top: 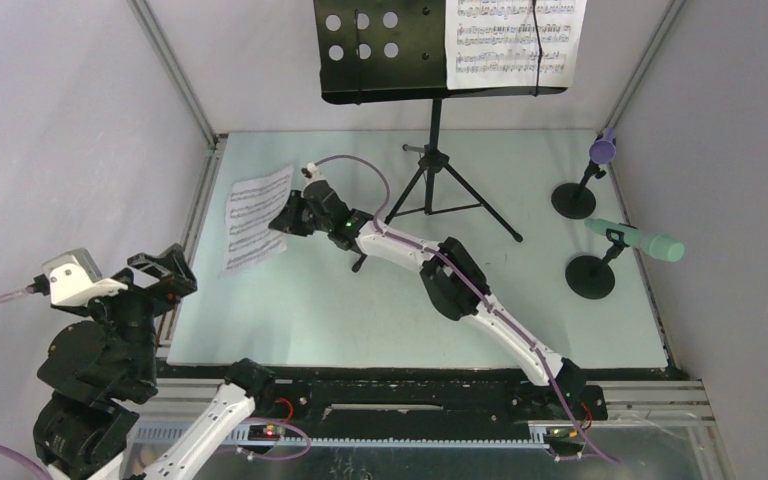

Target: Pack up the instrument practice props

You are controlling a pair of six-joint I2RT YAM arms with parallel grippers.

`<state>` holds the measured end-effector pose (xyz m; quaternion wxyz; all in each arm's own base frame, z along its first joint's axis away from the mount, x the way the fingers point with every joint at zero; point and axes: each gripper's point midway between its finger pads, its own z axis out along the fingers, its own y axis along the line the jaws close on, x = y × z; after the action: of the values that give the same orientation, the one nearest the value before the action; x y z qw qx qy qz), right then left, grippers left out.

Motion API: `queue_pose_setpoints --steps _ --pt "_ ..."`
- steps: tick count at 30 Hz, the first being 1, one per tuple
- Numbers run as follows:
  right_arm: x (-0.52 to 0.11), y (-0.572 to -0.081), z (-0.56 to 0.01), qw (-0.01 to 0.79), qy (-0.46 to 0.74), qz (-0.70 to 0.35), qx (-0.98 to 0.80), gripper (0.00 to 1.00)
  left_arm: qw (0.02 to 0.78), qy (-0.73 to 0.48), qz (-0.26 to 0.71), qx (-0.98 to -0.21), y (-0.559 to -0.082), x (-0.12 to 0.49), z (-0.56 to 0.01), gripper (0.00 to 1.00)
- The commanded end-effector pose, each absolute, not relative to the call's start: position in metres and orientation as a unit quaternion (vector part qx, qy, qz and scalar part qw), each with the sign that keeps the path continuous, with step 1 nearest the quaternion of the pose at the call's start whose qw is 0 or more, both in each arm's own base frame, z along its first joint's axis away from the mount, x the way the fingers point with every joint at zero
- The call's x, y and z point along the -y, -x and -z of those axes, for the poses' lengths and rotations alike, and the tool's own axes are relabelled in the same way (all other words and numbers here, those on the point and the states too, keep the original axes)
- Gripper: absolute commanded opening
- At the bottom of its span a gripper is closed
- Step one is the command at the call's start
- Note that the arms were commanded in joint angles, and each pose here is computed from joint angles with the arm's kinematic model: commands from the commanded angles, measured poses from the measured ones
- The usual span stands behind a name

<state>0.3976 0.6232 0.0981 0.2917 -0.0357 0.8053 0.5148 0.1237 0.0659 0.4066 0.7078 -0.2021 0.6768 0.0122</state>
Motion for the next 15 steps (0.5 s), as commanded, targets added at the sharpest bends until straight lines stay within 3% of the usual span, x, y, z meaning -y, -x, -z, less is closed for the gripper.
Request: queue_pose_setpoints --steps 1,7,15 --pt "-0.630 -0.397 -0.146 0.333 0.061 -0.533 -0.775 0.34 0.709 0.199 -0.003 -0.676 -0.126 -0.062 -0.406 0.95" --pt "-0.593 -0.408 -0.160 0.378 0.062 -0.456 -0.804 0.64 0.710 0.201 -0.004 -0.675 -0.122 -0.065 -0.406 0.97" --pt "-0.546 -0.400 -0.182 0.437 0.093 -0.338 -0.828 0.81 0.710 0.198 -0.009 -0.676 -0.122 -0.066 -0.410 0.98"
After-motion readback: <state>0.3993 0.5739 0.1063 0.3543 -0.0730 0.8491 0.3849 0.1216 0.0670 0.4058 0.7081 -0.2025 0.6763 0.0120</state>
